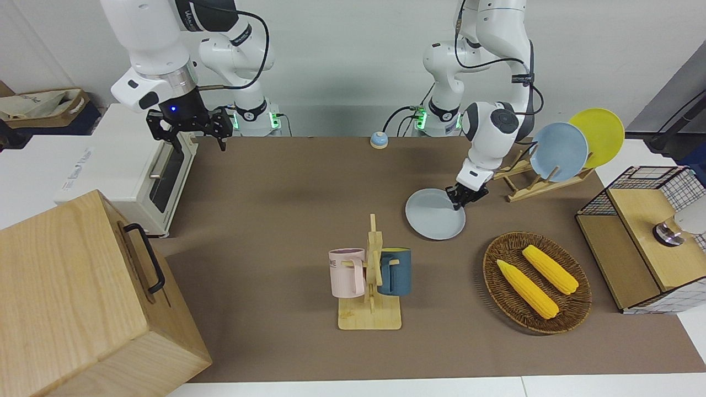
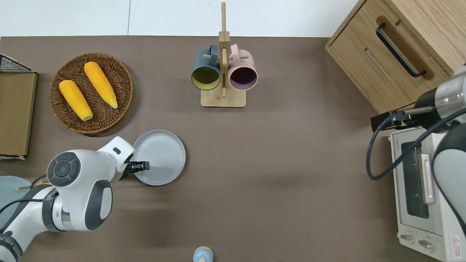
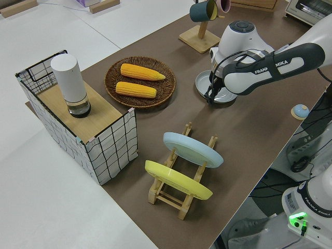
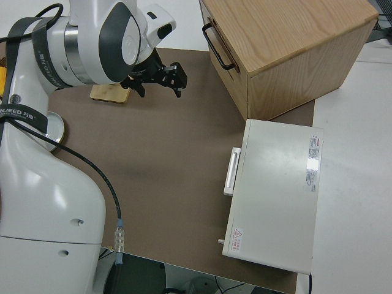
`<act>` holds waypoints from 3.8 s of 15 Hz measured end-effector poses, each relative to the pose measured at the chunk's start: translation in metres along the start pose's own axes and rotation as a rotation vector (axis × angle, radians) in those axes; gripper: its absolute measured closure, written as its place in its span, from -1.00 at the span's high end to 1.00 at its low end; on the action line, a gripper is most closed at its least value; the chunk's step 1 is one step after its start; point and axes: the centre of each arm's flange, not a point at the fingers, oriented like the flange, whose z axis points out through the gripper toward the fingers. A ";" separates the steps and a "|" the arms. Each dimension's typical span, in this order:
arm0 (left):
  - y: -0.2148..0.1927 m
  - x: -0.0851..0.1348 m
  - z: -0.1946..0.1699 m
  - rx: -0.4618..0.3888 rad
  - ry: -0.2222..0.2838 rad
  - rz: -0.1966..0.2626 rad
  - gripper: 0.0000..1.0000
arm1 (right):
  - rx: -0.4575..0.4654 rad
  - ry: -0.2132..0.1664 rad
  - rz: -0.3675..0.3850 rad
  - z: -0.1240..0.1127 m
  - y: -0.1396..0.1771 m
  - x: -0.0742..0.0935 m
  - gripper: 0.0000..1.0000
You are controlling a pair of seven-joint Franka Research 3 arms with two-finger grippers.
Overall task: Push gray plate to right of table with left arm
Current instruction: 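Lower the left gripper against the gray plate's rim, then push the gray plate with the left gripper toward the toaster oven, then continue pushing the gray plate with the left gripper a bit farther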
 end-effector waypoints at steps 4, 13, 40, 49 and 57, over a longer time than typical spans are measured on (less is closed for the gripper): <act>0.000 0.000 0.000 0.000 0.002 0.000 -0.80 | 0.000 0.000 0.000 0.000 0.000 0.000 0.97; 0.048 -0.009 0.000 -0.009 0.012 0.012 -0.96 | 0.000 0.000 0.000 0.000 0.000 0.000 0.97; 0.364 -0.068 0.020 -0.089 0.040 -0.126 -0.96 | 0.000 0.000 0.000 0.000 0.000 0.000 0.97; 0.429 -0.083 0.025 -0.125 0.027 -0.140 -0.96 | 0.000 0.000 0.000 0.000 0.000 0.000 0.97; 0.443 -0.083 0.029 -0.137 0.025 -0.136 -0.44 | 0.000 0.000 0.000 0.000 0.000 0.000 0.97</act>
